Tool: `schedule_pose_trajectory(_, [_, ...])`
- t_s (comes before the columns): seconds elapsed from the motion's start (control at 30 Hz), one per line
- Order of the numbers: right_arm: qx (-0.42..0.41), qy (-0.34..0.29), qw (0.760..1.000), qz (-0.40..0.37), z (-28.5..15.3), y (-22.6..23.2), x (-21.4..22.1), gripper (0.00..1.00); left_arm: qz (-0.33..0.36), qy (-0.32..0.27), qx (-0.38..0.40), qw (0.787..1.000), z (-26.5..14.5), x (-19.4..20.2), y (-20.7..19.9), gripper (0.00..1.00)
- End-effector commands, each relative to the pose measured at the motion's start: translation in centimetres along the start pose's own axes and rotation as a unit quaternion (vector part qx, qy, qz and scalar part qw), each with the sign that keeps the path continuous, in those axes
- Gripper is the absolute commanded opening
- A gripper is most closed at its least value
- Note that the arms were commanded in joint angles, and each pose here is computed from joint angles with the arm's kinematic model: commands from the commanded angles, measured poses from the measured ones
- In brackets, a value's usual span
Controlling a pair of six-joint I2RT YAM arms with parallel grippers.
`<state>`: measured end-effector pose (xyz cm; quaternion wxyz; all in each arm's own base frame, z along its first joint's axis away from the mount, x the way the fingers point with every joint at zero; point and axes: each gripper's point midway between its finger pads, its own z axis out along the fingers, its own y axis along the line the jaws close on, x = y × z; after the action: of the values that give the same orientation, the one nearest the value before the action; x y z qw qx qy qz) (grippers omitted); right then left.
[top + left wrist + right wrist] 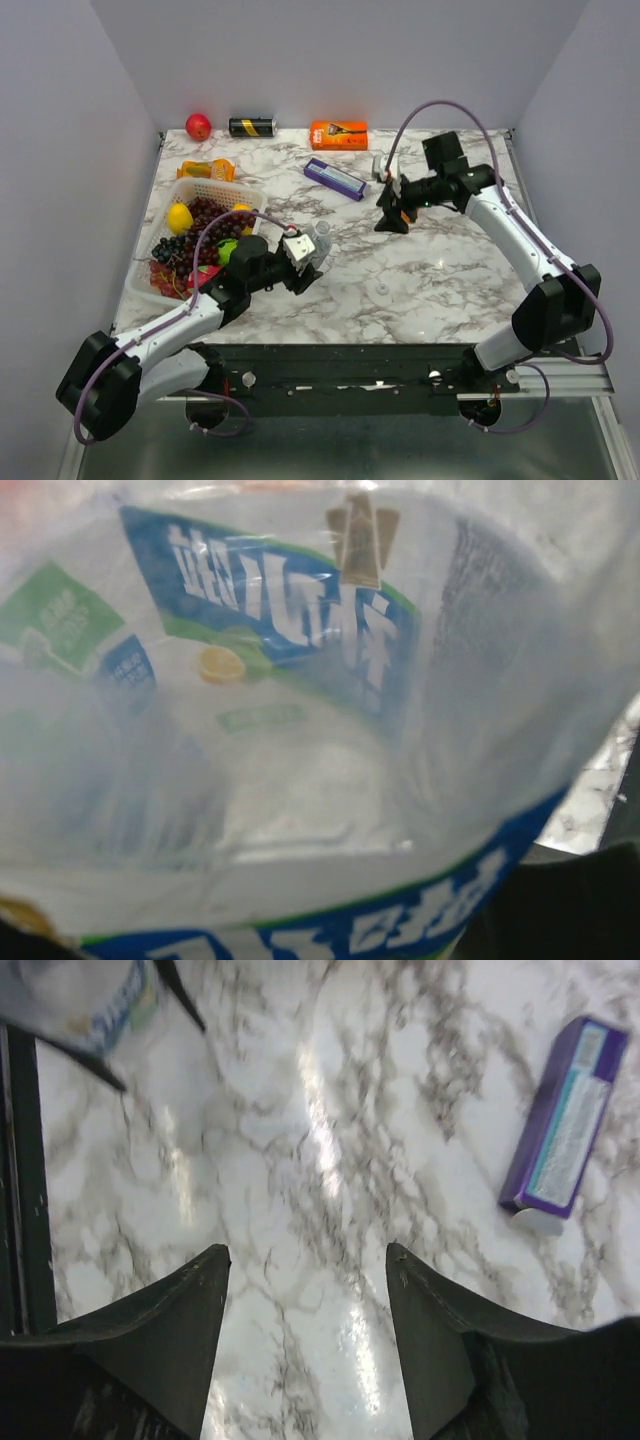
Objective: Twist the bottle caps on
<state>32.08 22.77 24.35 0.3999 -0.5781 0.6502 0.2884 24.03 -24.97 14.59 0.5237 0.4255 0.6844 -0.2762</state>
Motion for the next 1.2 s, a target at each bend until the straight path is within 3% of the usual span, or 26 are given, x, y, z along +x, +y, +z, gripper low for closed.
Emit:
schedule_pose_trajectory(0.0, [-0.078, 0.125, 0.985, -0.091, 1.4, 3.8, 10.1, 0.70, 0.038, -0.041, -0.095, 0.994, -0.9, -0.2, 2.3, 0.00])
schedule_pose_trajectory(0.13, [-0.098, 0.162, 0.962, -0.196, 2.0, 4.5, 13.8, 0.70, 0.029, -0.046, -0.096, 0.994, -0.6, -0.3, 2.1, 0.00])
schedule_pose_trajectory(0.43, [-0.158, 0.194, 0.925, -0.285, 4.3, 7.1, 18.5, 0.71, -0.004, -0.033, -0.109, 0.993, -0.8, -0.3, 2.4, 0.00])
schedule_pose_trajectory(0.77, [-0.204, 0.188, 0.921, -0.275, 6.6, 9.5, 19.2, 0.69, -0.004, -0.026, -0.118, 0.993, -0.8, -0.2, 2.8, 0.00])
schedule_pose_trajectory(1.17, [-0.238, 0.203, 0.911, -0.268, 7.1, 11.1, 20.6, 0.59, -0.008, -0.021, -0.122, 0.992, -0.9, 0.0, 2.9, 0.00])
